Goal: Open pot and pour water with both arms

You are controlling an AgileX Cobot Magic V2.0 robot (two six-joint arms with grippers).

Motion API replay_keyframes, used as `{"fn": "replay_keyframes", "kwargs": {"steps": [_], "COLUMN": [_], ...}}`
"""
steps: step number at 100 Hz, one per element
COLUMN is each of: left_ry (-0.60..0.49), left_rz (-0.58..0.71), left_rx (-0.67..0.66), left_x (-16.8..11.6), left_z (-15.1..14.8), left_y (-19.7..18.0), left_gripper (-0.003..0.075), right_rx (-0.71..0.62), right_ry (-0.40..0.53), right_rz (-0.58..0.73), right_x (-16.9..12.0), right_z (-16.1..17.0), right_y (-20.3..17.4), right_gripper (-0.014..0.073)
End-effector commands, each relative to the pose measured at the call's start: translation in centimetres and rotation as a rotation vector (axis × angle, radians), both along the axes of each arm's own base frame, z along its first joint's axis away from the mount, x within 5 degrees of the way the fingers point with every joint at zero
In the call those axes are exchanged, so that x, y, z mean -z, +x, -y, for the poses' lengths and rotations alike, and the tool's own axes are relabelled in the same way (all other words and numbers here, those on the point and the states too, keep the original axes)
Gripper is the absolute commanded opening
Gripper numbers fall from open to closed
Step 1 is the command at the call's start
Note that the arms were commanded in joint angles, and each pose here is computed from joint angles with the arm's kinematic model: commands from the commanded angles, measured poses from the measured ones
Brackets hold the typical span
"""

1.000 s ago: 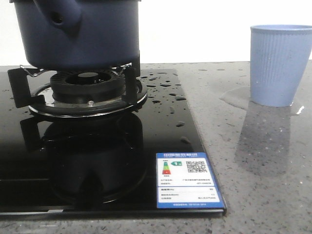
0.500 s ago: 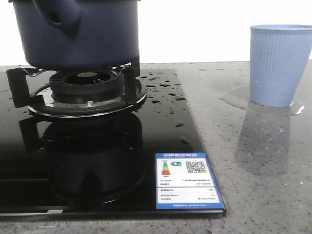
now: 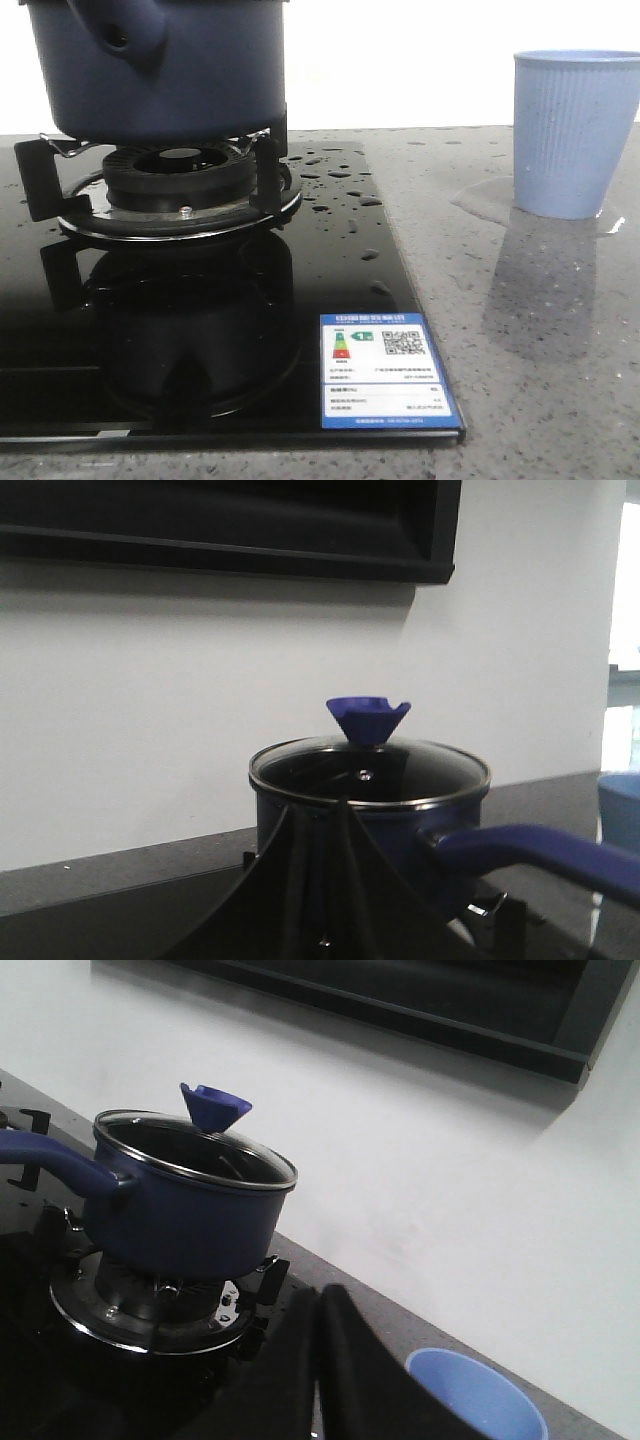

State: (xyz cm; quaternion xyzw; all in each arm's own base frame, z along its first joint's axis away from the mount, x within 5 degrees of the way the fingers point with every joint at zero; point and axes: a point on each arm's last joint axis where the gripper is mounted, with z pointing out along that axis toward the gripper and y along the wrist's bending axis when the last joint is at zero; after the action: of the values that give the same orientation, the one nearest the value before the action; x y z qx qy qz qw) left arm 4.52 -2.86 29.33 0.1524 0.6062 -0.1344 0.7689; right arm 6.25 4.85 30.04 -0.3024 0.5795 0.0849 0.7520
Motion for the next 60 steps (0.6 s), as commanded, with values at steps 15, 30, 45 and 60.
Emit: {"fn": "replay_keyframes", "kwargs": {"steps": [15,30,45,60], "left_ry": [0.187,0.223,0.165,0.073], "left_rz": [-0.135,-0.237,-0.2,-0.202], "left_rx": [-0.158,-0.222,-0.267,-0.28], "left_x": [1.1,3.4,6.5,9.4], "left_z": [-0.9,-1.5,-1.8,-2.0], "left_y": [0.5,1.1,1.6,1.7], "left_gripper": [-0.002,-0.002,-0.002,-0.002], "right_rx": [-0.003,-0.003,-0.003,-0.003], "right_ry": [0.03,0.03,0.03,0.03], "right_rz": [0.014,0.014,0.014,0.014], "right_x": [-0.9,-0.9,-0.9,-0.9], "right_z": [0.0,0.0,0.0,0.0], "right_y": [0.0,0.0,0.0,0.0], "right_gripper": [-0.0057,-0.0057,-0.0057,-0.0057]}}
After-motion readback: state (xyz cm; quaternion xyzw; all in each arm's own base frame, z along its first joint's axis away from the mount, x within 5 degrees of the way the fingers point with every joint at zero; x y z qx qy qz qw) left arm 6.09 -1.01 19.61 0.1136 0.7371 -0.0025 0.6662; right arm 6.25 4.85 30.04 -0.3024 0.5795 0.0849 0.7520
